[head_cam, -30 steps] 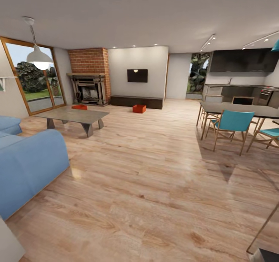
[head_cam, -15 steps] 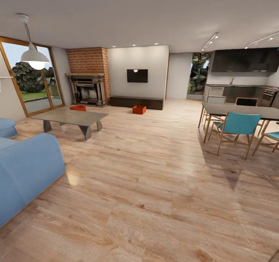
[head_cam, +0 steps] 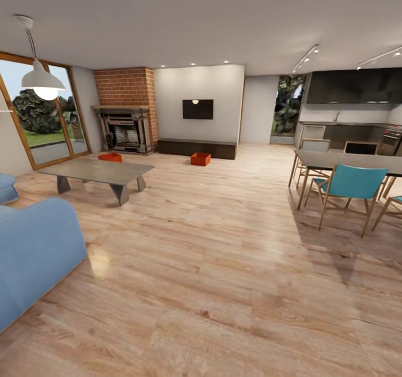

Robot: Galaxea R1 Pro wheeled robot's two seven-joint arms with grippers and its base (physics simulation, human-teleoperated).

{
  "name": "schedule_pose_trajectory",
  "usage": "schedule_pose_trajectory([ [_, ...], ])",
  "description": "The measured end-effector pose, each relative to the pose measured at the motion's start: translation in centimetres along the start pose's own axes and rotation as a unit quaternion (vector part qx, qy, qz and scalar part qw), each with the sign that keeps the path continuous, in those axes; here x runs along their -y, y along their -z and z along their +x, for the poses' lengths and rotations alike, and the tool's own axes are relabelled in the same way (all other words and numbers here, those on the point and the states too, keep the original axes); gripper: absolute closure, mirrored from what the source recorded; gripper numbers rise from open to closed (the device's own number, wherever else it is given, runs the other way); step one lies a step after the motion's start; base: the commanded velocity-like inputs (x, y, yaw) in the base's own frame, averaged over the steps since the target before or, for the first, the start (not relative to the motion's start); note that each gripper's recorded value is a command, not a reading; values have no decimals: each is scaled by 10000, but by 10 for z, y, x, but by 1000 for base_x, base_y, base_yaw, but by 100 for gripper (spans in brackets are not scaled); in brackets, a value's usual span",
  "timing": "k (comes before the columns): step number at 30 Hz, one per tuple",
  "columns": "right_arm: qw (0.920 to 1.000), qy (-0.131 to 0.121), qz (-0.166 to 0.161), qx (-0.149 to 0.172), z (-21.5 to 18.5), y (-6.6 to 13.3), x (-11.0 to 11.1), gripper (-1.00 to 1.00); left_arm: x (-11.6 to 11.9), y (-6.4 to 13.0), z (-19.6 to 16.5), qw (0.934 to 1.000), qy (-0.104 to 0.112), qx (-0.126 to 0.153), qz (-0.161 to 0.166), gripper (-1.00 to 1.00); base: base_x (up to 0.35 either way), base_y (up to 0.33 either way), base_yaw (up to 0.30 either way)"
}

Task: Move the two storage containers from the living room to the garage. In the garage, place one container on the floor and stack the other container on top of it (either order is fine).

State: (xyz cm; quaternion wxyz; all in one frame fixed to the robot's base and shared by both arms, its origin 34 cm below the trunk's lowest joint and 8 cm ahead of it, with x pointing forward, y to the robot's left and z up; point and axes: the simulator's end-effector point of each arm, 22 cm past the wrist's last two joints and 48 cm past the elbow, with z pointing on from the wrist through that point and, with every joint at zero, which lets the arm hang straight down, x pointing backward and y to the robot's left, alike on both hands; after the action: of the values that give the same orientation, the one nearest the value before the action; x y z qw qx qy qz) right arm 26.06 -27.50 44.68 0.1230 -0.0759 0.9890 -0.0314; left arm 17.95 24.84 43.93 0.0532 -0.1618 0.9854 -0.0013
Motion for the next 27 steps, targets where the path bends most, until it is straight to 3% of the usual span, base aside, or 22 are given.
schedule_pose_trajectory([
  [27,10000,-1,0,0,0,0,0,-100,-2,0,1,10000,-10,-25,-12,-100,323,0,0],
])
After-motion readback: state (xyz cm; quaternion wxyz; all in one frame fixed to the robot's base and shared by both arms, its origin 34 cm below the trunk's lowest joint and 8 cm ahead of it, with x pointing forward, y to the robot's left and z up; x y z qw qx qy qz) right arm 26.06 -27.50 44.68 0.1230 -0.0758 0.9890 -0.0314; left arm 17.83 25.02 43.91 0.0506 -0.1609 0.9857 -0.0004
